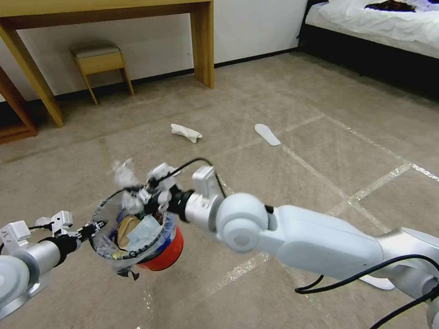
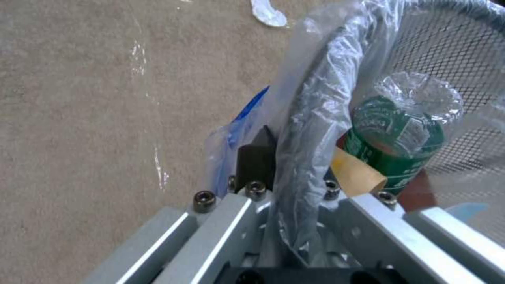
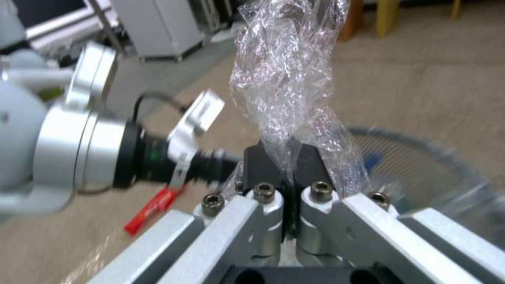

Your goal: Pick up the trash bin and place the garbage on the floor into it.

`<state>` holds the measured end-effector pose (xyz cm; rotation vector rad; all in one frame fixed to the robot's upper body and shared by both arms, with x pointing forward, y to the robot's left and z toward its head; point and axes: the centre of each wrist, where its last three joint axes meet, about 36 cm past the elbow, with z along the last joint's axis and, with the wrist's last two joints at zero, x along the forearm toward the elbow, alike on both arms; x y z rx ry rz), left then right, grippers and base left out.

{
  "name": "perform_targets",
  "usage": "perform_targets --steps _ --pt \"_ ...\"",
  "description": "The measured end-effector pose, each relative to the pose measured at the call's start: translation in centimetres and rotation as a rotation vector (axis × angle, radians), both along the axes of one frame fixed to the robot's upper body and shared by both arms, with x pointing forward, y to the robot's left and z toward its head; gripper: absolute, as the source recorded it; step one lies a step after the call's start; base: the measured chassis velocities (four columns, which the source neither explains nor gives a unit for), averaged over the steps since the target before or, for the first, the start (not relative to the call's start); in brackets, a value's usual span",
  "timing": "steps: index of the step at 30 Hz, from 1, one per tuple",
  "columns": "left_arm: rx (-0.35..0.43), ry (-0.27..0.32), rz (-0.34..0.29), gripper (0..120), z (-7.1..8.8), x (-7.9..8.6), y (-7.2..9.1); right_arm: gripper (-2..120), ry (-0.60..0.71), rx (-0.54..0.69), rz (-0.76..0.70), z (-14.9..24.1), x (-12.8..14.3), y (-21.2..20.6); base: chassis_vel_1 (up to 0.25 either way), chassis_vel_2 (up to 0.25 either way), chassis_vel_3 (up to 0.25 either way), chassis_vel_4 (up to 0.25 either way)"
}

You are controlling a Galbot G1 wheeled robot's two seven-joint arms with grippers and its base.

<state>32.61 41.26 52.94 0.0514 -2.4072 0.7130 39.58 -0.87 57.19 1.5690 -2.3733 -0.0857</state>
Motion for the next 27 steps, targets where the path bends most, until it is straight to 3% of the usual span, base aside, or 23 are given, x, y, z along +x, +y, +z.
perform_targets --steps 12,27 --pt "0.004 -0.023 -0.016 1 0.9 -0.4 -0.6 0 0.003 -0.109 0.021 -2.9 0.1 2.4 0.0 0.0 0.0 0.0" --pt "0.003 -0.046 -0.034 1 1.7 -1.7 -1.8 0 -0.028 -0.153 0.018 -4.4 1.0 4.2 0.0 0.0 0.0 0.0"
